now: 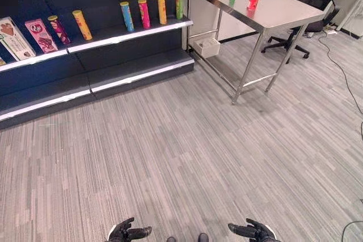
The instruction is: Put the goods on the table back onto the shelves and tidy them up.
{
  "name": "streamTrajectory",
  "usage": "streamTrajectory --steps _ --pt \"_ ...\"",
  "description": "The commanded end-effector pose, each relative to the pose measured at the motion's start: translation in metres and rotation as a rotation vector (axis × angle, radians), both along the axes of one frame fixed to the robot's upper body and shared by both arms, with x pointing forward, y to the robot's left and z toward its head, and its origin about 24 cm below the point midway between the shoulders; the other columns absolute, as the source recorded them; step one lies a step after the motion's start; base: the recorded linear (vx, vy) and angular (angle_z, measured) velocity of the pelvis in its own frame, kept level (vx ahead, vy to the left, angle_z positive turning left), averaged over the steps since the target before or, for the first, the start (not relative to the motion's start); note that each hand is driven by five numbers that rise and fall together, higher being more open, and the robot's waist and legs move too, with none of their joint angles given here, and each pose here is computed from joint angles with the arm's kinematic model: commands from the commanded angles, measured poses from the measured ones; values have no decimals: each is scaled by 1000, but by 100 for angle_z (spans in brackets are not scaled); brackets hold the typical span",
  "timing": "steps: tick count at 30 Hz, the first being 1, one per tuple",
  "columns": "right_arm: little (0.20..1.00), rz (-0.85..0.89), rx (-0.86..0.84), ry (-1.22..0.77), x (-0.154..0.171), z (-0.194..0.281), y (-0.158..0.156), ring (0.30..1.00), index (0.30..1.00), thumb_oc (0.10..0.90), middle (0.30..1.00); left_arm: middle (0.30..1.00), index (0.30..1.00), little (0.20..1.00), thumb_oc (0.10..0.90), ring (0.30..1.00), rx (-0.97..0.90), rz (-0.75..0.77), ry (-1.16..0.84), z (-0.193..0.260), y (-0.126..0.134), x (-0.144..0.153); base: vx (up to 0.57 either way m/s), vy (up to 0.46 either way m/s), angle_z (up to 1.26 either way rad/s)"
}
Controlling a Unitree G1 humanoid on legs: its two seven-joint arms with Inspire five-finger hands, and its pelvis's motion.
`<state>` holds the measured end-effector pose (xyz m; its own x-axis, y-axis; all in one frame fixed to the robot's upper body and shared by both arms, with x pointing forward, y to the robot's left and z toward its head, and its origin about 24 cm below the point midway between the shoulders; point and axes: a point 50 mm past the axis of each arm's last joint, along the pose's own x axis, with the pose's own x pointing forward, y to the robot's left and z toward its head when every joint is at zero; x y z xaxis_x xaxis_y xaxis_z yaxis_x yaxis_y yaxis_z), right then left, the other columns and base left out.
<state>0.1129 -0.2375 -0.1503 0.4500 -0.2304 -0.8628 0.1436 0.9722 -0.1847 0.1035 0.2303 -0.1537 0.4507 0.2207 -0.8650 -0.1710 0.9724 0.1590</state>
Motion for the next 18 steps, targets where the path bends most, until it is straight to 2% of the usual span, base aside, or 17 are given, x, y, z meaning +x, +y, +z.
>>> streamTrajectory --steps 1,14,18 --pt "900 -3 -59 -86 21 12 -17 900 900 800 900 900 900 900 800 900 44 -13 -115 12 6 31 9 -38 -1" --pt "900 7 -66 -104 27 16 -20 900 900 800 900 900 900 900 800 900 54 -30 -137 16 7 41 -10 -48 -3" --pt "900 -17 -62 -134 28 19 -24 900 900 800 900 900 900 900 800 900 49 -33 -161 19 6 48 -3 -180 16"
